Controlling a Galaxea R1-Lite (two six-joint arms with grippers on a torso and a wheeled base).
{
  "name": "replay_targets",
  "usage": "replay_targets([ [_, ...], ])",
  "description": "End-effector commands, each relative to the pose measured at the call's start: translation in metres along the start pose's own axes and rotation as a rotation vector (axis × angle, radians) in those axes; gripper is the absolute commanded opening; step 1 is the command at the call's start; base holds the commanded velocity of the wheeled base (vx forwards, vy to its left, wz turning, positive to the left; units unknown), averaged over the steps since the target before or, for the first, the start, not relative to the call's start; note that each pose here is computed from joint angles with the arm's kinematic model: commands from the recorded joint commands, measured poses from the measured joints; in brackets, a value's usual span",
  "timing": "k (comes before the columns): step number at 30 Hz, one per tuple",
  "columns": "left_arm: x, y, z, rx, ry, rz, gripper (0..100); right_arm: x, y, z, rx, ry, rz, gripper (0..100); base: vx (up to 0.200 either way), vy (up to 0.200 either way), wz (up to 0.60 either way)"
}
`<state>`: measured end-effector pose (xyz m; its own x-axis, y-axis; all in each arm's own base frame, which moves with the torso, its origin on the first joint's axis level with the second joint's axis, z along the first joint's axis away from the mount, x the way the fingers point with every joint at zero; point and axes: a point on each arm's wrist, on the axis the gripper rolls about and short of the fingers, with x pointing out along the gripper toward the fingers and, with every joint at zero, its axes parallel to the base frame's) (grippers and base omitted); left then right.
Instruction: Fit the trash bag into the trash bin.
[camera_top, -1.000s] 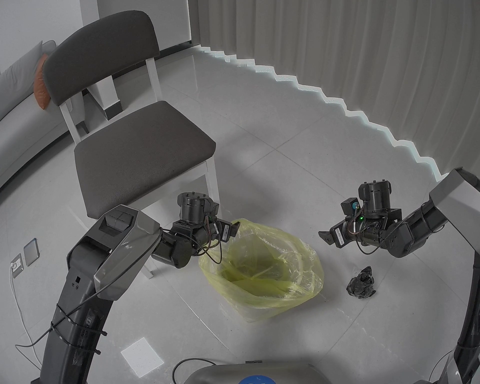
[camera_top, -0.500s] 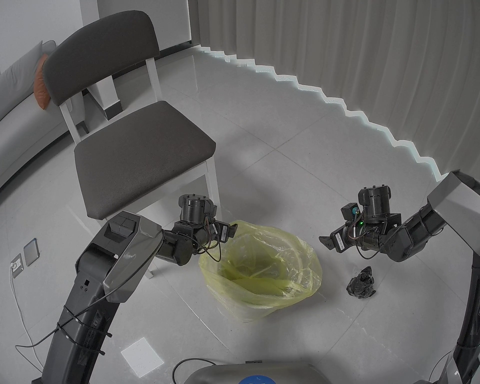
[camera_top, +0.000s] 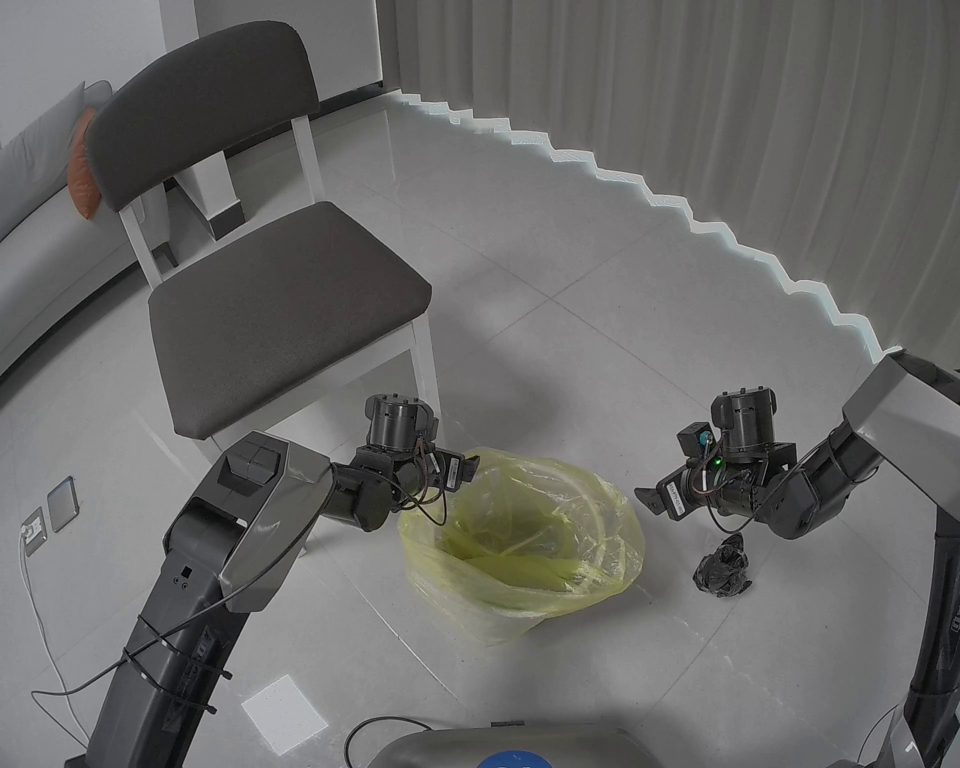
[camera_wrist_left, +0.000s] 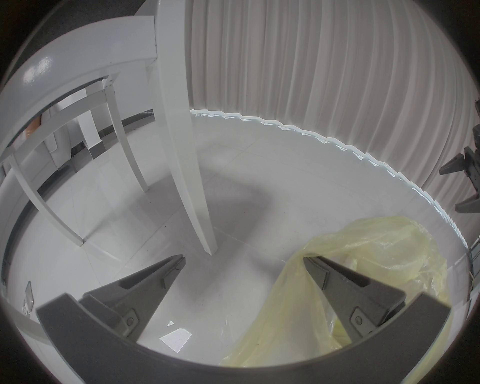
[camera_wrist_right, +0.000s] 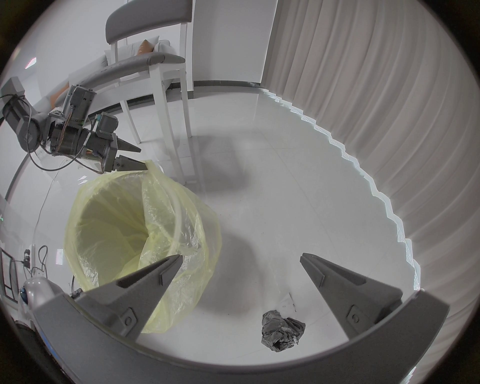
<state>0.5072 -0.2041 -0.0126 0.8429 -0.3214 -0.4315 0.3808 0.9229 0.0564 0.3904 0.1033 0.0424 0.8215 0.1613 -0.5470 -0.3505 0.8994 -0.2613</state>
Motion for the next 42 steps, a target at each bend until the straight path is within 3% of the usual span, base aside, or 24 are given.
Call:
replay_targets([
  [1,0.003,-0.003,-0.005,0.000,0.012,-0.005,100,0.005,0.004,-0.006,-0.005,0.019,0.010,100,0.000,0.000,0.00],
  [20,-0.026,0.002,0.033,-0.080,-0.041,-0.001,100,0.040,0.017,-0.037,-0.019,0.103,0.035,100,0.000,0.000,0.00],
  [30,-0.018,0.001,0.018,-0.080,-0.011,-0.022,100,0.072,0.033,-0.075,-0.040,0.183,0.064,100,0.000,0.000,0.00],
  [42,-0.002,0.009,0.005,-0.129,0.057,-0.030,100,0.074,0.038,-0.070,-0.084,0.188,0.082,100,0.000,0.000,0.00],
])
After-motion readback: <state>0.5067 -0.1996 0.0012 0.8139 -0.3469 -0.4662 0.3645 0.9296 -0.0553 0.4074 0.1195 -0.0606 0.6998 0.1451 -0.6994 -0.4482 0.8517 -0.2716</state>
